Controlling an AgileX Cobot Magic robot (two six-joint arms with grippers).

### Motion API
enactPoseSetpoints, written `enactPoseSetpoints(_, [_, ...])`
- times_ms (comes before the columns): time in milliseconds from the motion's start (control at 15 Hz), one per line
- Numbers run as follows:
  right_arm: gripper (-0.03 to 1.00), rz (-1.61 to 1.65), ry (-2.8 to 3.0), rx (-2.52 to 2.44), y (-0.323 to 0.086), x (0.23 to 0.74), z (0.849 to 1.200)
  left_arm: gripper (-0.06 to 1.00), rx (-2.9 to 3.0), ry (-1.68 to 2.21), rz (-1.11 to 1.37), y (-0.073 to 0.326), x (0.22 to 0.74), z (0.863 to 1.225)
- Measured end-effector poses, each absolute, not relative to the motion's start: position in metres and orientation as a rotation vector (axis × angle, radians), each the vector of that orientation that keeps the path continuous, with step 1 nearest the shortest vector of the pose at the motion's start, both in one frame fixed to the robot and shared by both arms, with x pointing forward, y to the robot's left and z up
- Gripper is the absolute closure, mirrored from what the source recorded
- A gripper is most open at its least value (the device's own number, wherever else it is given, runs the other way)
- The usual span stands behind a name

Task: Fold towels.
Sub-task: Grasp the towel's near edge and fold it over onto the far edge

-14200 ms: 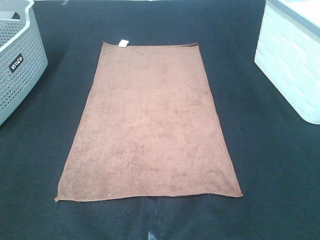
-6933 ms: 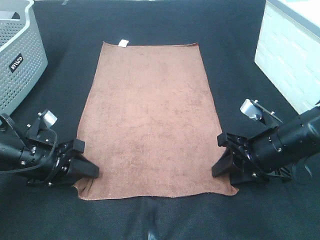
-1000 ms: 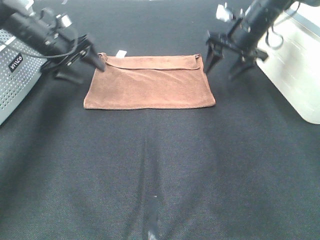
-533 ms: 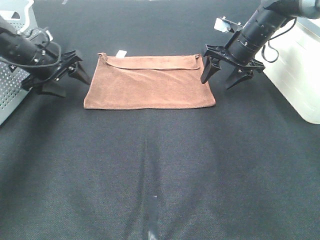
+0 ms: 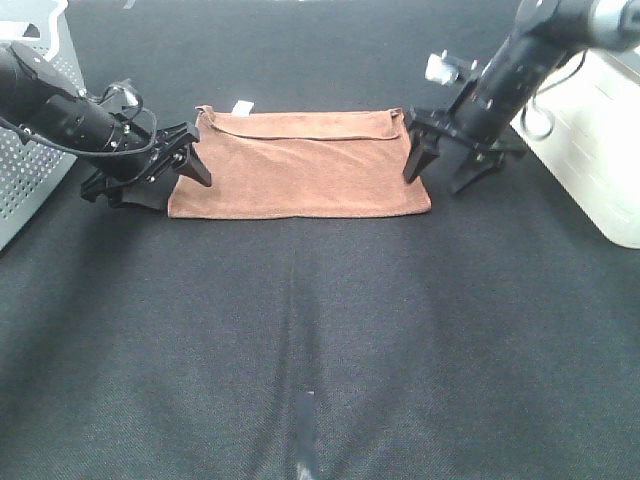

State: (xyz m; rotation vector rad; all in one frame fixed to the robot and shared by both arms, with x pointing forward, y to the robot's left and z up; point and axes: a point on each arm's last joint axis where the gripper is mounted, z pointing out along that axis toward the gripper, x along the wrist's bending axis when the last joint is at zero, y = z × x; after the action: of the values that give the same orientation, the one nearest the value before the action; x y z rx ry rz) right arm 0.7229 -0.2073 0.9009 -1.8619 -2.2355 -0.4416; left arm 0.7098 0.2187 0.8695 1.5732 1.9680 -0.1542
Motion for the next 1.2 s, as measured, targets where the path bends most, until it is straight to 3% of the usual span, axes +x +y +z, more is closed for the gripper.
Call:
enactPoseSetpoints(267, [0.28,-0.527,-2.123,-1.824,-0.197,0.725,0.877,0.22,1.57,1.923,-0.156,0.2,0.713,0.864])
enactPoseSetpoints(467, [0.38,-0.598,-2.073,-1.804,-0.192,0.727,0.871,0.33,1.59,1.89,-0.191,0.19,0.719,0.863])
enactPoseSetpoints(600, [0.54,-0.623,-2.042,-1.808,-0.19,0.728,0.867,0.51,1.603,1.885,-0.201,0.187,0.72,0.859])
enactPoseSetpoints(800, [0.97,-0.585,-2.033,-1.839,-0.192,0.728,0.861,0.92,1.636,1.886,-0.199,0.187,0.719,0.855])
enactPoseSetpoints(1200, [0.97,-0.484,-2.074,-1.866,-0.198,0.722,0.875,0.92,1.717,1.861,-0.224,0.2,0.714,0.877])
